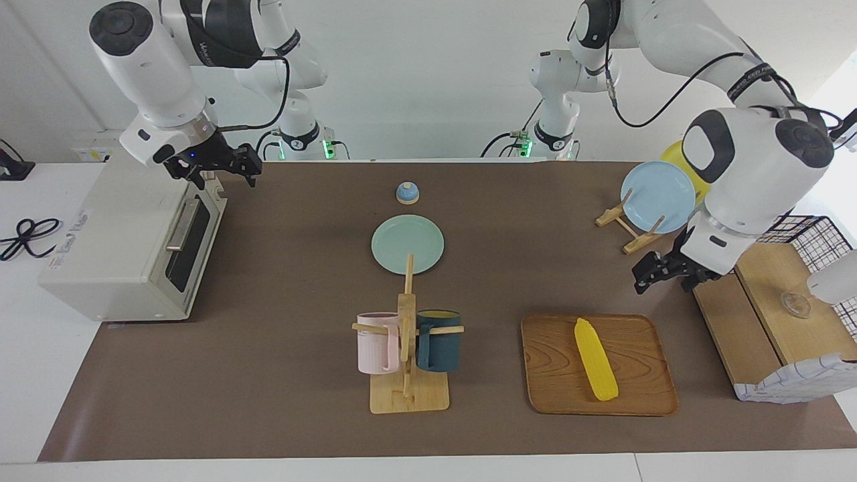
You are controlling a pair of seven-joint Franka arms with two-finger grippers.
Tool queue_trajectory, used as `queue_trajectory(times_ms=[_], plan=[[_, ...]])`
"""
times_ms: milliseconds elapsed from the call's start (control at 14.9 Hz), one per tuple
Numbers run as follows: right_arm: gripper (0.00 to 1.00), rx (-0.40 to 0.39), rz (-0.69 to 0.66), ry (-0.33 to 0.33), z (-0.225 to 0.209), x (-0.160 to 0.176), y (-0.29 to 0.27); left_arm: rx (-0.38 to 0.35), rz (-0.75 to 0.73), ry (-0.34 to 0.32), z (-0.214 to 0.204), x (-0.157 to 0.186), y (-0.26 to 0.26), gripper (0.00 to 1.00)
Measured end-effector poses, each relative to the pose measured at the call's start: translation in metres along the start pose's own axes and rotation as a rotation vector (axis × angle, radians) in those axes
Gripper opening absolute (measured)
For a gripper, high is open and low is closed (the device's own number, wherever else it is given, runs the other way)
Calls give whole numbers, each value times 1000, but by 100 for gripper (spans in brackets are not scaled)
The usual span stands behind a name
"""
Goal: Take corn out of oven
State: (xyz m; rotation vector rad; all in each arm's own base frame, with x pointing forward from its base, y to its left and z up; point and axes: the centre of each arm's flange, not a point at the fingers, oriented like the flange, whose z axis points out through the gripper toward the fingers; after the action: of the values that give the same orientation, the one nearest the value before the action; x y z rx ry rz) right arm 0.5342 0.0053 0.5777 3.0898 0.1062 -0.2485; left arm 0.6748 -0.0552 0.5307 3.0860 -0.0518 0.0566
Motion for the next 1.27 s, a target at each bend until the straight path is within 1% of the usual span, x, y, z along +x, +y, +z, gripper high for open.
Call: queue_trajectory(times_ms=[201, 334, 468, 669, 803, 936, 1070, 1137, 1271], plan=[[100, 0, 9, 32, -14, 0, 5, 2, -15, -71, -40, -32, -12, 100], [100, 0, 9, 36, -16, -1, 5, 20, -24, -118, -62, -54, -22, 100], [100, 0, 9, 37, -17, -1, 5, 21, -27, -145, -79, -76, -25, 100], [100, -1, 9, 41, -19, -1, 5, 8, -34, -170, -91, -114, -33, 100], [100, -1, 9, 43, -20, -1, 5, 1, -38, -190, -90, -138, -36, 100], [100, -1, 9, 44, -20, -1, 5, 0, -40, -200, -86, -150, -33, 100], [100, -1, 9, 44, -20, -1, 5, 1, -45, -198, -84, -151, -30, 100], [100, -1, 9, 44, -20, -1, 5, 2, -47, -185, -84, -149, -30, 100], [100, -1, 9, 45, -20, -1, 5, 1, -47, -131, -84, -141, -30, 100]])
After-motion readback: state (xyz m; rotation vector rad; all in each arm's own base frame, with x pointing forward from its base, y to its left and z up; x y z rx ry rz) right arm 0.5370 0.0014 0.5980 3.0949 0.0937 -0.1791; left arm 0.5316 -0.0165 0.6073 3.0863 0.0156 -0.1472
